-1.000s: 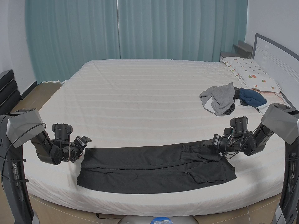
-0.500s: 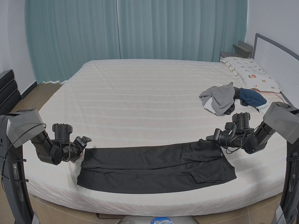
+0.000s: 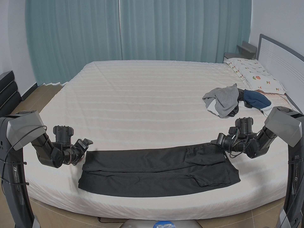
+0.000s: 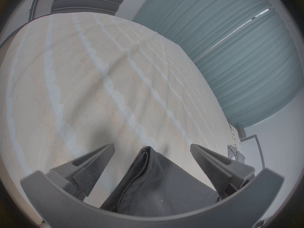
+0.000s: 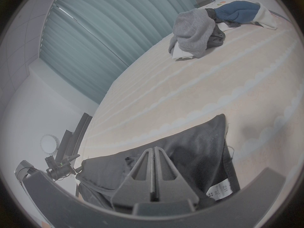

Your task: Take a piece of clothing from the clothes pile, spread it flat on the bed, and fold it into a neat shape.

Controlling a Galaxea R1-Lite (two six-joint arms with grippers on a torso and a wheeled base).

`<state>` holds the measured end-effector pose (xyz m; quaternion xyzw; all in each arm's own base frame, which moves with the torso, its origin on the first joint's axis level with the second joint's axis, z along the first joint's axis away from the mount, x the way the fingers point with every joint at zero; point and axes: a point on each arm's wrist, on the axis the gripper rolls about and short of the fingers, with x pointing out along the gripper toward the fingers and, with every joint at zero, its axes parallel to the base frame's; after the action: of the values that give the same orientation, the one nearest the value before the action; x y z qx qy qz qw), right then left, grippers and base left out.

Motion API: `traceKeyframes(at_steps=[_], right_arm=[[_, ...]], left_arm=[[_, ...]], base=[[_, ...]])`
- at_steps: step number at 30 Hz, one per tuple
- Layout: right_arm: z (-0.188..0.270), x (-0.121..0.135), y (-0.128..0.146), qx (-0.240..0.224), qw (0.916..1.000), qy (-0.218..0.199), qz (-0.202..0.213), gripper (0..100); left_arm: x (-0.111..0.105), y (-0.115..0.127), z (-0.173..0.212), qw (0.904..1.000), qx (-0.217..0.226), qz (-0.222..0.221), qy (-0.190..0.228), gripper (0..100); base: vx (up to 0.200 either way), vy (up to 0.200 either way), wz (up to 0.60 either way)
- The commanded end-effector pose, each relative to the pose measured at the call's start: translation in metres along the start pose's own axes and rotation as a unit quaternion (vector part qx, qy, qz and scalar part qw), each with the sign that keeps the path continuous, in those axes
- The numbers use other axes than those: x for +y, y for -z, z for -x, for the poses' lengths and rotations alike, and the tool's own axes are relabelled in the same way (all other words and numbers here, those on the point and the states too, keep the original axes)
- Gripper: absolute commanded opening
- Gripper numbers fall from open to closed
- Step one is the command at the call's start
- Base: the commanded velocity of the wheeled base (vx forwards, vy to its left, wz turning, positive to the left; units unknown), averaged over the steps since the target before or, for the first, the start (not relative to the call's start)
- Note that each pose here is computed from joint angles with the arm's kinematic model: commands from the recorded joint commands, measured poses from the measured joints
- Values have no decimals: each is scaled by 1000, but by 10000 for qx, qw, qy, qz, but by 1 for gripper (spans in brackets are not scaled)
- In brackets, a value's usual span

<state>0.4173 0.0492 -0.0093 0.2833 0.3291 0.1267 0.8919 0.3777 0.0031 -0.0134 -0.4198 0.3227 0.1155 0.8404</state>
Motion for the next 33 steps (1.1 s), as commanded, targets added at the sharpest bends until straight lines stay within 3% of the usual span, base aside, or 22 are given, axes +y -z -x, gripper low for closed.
traceKeyframes(at_steps=[1,3,4,11,18,27,33], right_arm=[[-9,-9,4,46,9999,121,-47,0],[-8,-11,3,38,9999,139,-54,0],[-9,-13,3,36,9999,152,-57,100],[1,-8,-12,-198,9998,79,-39,100],[19,18,-28,-449,9988,-175,80,100],[18,57,-5,-132,9985,-512,-126,100],[-5,36,22,237,9989,-240,-328,100]], left_arm=[[0,0,0,10000,3,0,-5,100],[0,0,0,10000,3,8,-5,100],[0,0,0,10000,3,0,-5,100],[0,0,0,10000,3,8,-5,100],[0,0,0,10000,-3,8,-10,100],[0,0,0,10000,3,8,-5,100],[0,0,0,10000,-3,8,-10,100]], base=[[0,0,0],[0,0,0],[0,0,0],[0,0,0],[0,0,0],[0,0,0],[0,0,0]])
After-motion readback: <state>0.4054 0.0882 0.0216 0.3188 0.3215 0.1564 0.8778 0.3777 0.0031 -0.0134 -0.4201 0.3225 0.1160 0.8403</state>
